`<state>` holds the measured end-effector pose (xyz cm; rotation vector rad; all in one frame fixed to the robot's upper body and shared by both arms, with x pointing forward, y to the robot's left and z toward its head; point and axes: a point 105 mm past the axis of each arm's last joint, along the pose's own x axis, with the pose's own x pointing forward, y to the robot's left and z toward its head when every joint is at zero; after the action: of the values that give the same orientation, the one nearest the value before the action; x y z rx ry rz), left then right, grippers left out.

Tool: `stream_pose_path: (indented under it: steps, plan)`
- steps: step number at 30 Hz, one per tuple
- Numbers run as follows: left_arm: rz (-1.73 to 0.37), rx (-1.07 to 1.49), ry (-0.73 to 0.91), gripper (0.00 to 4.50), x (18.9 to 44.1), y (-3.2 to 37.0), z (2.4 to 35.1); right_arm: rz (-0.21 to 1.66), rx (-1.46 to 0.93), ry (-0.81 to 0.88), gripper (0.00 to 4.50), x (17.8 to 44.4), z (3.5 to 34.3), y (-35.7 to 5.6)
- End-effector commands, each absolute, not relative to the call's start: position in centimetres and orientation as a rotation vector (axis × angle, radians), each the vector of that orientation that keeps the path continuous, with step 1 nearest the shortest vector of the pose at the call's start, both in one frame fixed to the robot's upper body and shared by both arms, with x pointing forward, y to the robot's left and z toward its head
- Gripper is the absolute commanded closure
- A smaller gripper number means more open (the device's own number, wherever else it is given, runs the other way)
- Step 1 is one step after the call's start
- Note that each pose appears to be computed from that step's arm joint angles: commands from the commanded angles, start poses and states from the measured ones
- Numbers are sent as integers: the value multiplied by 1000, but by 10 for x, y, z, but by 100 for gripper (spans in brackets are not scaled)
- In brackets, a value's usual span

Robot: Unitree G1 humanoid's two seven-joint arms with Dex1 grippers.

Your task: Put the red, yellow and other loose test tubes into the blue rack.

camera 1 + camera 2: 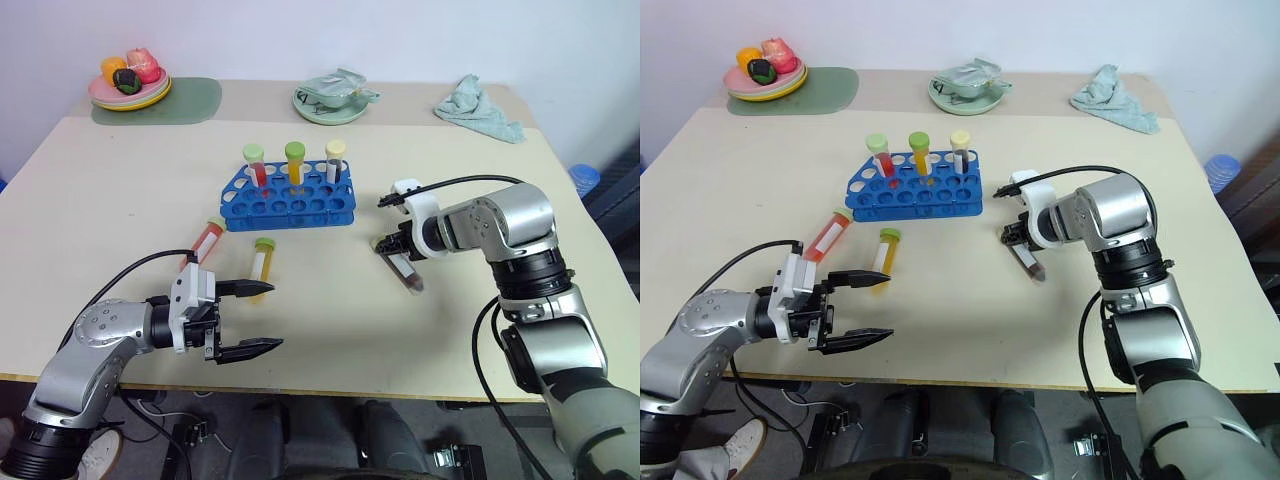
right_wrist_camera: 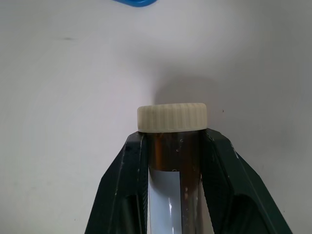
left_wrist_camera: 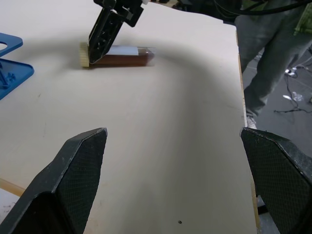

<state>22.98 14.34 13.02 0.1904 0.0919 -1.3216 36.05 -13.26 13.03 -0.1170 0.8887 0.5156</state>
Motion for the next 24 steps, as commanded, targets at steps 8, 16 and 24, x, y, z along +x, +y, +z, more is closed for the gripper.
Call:
stream_pose_path:
  steps: [8,16,24]
  plan:
    - [-1344,203,62,0,233,139,135,603,-76,727,361,357,162,-126]
    - [-1350,203,59,0,234,137,136,616,-99,739,361,354,151,-131]
    - [-1348,207,63,0,233,138,137,630,-131,777,361,352,138,-134]
